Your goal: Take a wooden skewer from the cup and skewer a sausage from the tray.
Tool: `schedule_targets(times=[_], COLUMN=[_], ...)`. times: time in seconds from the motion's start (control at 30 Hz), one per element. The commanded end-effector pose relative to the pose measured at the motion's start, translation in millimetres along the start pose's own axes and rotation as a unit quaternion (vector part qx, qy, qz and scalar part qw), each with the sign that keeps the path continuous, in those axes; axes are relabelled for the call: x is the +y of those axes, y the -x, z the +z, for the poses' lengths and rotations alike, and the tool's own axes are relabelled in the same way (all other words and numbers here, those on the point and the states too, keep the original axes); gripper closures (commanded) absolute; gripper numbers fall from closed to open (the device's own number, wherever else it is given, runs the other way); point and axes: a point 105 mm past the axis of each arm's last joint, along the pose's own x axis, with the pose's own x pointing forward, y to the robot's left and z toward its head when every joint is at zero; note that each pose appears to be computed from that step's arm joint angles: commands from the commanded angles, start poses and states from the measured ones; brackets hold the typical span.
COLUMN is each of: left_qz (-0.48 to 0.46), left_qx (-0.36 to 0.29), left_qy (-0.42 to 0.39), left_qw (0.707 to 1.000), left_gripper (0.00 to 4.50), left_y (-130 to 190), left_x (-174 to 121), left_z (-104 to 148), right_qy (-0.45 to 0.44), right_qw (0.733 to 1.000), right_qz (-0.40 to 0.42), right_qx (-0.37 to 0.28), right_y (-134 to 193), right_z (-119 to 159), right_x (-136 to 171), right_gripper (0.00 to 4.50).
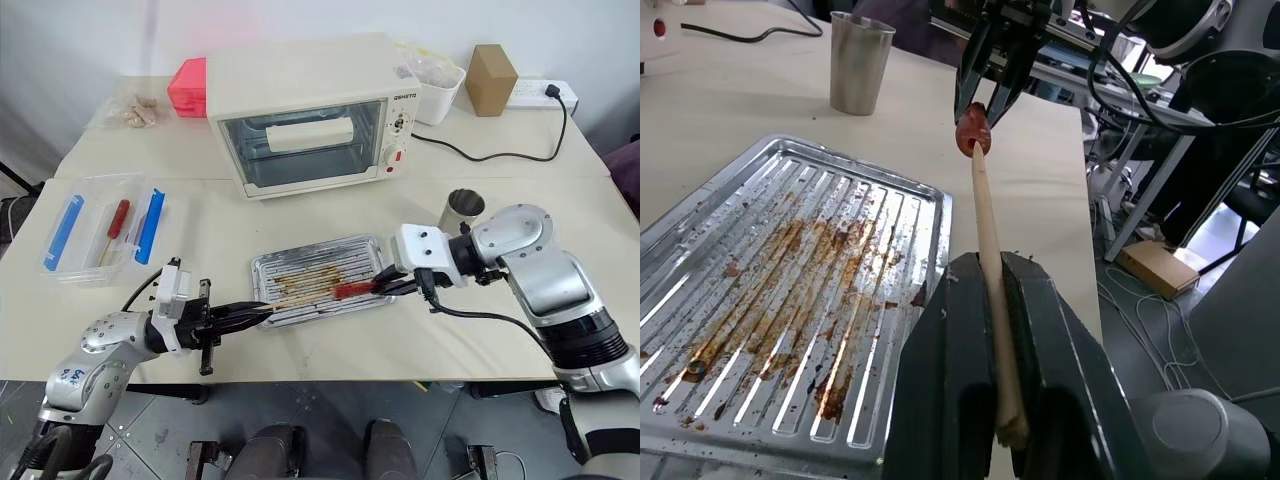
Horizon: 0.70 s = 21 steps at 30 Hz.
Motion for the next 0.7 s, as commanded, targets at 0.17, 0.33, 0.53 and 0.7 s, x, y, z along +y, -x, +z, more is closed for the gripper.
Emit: schedule_targets(times=[0.17, 0.33, 0.53, 0.7], left_qz=[-0.005, -0.007, -0.006, -0.009], left_qx=[-0.003, -0.002, -0.005, -0.005], left_qy=[-0.009, -0.007, -0.007, -0.007], left_qw=[1.000, 1.000, 1.000, 1.000], left_gripper=[4.50, 4.50, 4.50, 4.50], left_y=[-0.1, 0.3, -0.5, -1.6], left_x=[-0.2, -0.5, -0.3, -0.4], left_z=[0.0, -2.0, -2.1, -2.7], right_qy=[0.023, 0.026, 0.027, 0.030], right_qw=[1.000, 1.000, 1.000, 0.999], right_qz=[-0.003, 0.000, -0.001, 0.000], right_qx=[-0.010, -0.016, -0.015, -0.013], right_y=[4.0, 0.3, -0.5, -4.0], right_z=[12.6, 16.9, 18.9, 19.7], right_x=[1.3, 0.6, -1.2, -2.6], right_gripper=[3.97, 3.97, 3.97, 3.97])
